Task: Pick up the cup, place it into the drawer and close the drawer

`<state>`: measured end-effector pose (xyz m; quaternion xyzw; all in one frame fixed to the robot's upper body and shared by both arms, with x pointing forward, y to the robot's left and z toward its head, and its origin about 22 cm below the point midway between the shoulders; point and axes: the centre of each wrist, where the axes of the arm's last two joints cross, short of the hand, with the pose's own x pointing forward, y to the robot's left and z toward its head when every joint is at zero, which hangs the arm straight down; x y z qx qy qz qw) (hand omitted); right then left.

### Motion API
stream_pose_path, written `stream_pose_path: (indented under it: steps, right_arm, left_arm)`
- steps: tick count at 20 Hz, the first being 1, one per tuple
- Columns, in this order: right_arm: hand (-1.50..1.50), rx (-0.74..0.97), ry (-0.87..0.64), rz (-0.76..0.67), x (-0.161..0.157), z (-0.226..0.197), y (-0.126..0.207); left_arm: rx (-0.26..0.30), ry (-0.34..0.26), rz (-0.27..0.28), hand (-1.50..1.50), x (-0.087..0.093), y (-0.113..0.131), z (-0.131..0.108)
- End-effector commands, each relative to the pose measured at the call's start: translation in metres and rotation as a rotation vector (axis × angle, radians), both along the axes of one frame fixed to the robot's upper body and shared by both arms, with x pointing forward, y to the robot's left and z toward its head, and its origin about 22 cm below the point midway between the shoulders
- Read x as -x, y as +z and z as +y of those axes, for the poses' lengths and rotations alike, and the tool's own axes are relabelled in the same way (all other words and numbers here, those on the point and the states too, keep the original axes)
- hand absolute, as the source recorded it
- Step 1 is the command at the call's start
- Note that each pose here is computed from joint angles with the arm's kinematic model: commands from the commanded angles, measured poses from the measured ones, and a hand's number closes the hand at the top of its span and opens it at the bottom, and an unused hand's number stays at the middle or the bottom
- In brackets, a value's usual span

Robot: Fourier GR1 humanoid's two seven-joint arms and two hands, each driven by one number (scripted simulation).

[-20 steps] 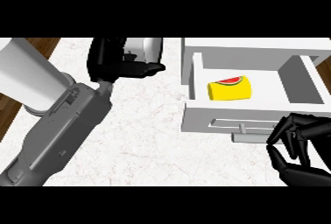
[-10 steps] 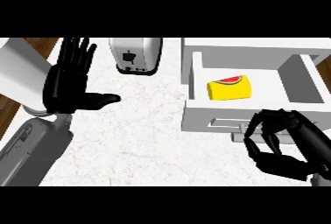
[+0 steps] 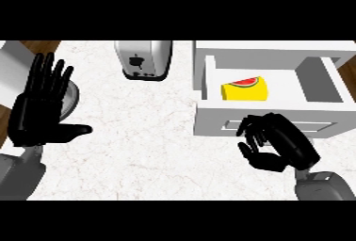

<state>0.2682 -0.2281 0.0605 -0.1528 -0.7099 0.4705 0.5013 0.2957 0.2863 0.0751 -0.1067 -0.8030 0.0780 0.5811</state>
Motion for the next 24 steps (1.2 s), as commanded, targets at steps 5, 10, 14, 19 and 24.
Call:
stream_pose_path:
  steps: [5, 10, 14, 19, 24]
  right_arm:
    - [-1.5, 0.139, -0.015, 0.029, -0.047, 0.027, -0.038]
    - [-1.5, 0.175, -0.012, 0.089, -0.06, 0.016, -0.06]
    - [-1.5, 0.164, -0.029, 0.103, -0.095, 0.003, -0.061]
    - [-1.5, 0.114, -0.038, 0.129, -0.11, -0.001, -0.085]
    - [-1.5, 0.097, -0.048, 0.139, -0.136, -0.017, -0.069]
  left_arm:
    - [0.015, 0.001, -0.002, -1.5, 0.019, 0.005, 0.016]
    - [0.009, 0.023, -0.012, -1.5, 0.026, -0.026, 0.052]
    - [0.022, 0.005, 0.017, -1.5, 0.024, -0.036, 0.069]
    - [0.024, -0.006, -0.011, -1.5, 0.045, -0.031, 0.071]
    - [0.052, -0.022, -0.01, -1.5, 0.034, -0.04, 0.055]
